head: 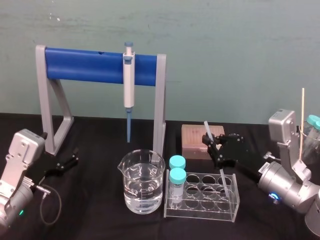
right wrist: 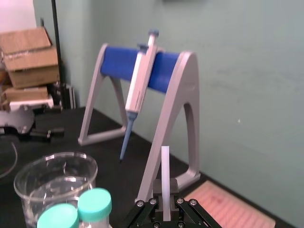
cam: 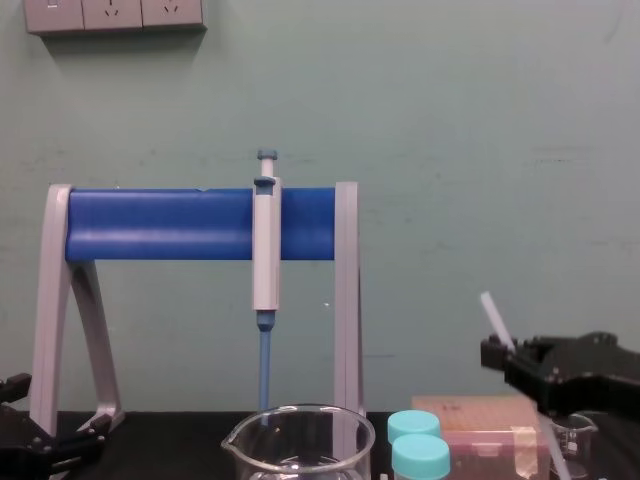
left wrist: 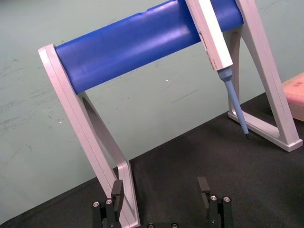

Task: Pick up the stirring rod with one hand, then place it down.

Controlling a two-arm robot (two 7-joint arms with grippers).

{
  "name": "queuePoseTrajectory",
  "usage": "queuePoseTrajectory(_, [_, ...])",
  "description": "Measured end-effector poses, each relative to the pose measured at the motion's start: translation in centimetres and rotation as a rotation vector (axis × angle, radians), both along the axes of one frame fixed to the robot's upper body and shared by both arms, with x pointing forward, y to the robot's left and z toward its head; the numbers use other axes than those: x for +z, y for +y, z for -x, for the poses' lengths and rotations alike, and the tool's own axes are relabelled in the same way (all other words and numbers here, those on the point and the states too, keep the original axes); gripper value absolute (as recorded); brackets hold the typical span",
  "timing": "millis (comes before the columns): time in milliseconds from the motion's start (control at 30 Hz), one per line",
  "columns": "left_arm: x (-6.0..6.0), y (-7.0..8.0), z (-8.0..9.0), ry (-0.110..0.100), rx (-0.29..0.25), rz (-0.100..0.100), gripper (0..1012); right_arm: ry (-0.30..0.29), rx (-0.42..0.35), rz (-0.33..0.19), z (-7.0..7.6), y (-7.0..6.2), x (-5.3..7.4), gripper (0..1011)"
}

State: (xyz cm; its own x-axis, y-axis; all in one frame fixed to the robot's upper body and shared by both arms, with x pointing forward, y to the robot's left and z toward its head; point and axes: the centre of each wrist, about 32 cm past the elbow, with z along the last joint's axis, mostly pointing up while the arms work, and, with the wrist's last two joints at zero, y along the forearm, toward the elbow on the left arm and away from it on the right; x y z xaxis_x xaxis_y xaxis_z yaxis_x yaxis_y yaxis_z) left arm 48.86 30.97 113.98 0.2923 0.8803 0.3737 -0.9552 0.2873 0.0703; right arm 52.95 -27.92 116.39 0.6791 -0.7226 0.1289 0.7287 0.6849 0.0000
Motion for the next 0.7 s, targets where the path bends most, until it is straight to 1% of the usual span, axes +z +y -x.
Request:
queuePoseTrajectory(200, [0.0,0.0,0.0,0.000,0.000,0.000,1000,-0.055,0.001,-0.050,0.2,0.0,0.5,72])
queuePoseTrajectory(233, [0.0,0.0,0.0,0.000,0.000,0.000,1000,-0.074,0.004,-0.065,0.2,0.0,0.7,72])
queuePoseTrajectory(300, [0.0,0.0,0.0,0.000,0.000,0.000,1000,-0.094,0.007,-0.077,0.3,0.1,1.0,72])
queuePoseTrajectory(400, [0.0,0.0,0.0,0.000,0.000,0.000,1000,-0.151,0.017,-0.106,0.3,0.2,1.7,72])
queuePoseTrajectory(433, [0.0,0.0,0.0,0.000,0.000,0.000,1000,-0.151,0.017,-0.106,0.3,0.2,1.7,72])
queuePoseTrajectory(500, [0.0,0.0,0.0,0.000,0.000,0.000,1000,-0.203,0.023,-0.121,0.4,0.3,2.2,72])
queuePoseTrajectory(600, [0.0,0.0,0.0,0.000,0.000,0.000,1001,-0.247,0.024,-0.123,0.5,0.3,2.5,72])
queuePoseTrajectory(633, [0.0,0.0,0.0,0.000,0.000,0.000,1000,-0.273,0.023,-0.125,0.5,0.3,2.5,72])
queuePoseTrajectory(700, [0.0,0.0,0.0,0.000,0.000,0.000,1000,-0.299,0.019,-0.127,0.6,0.3,2.5,72])
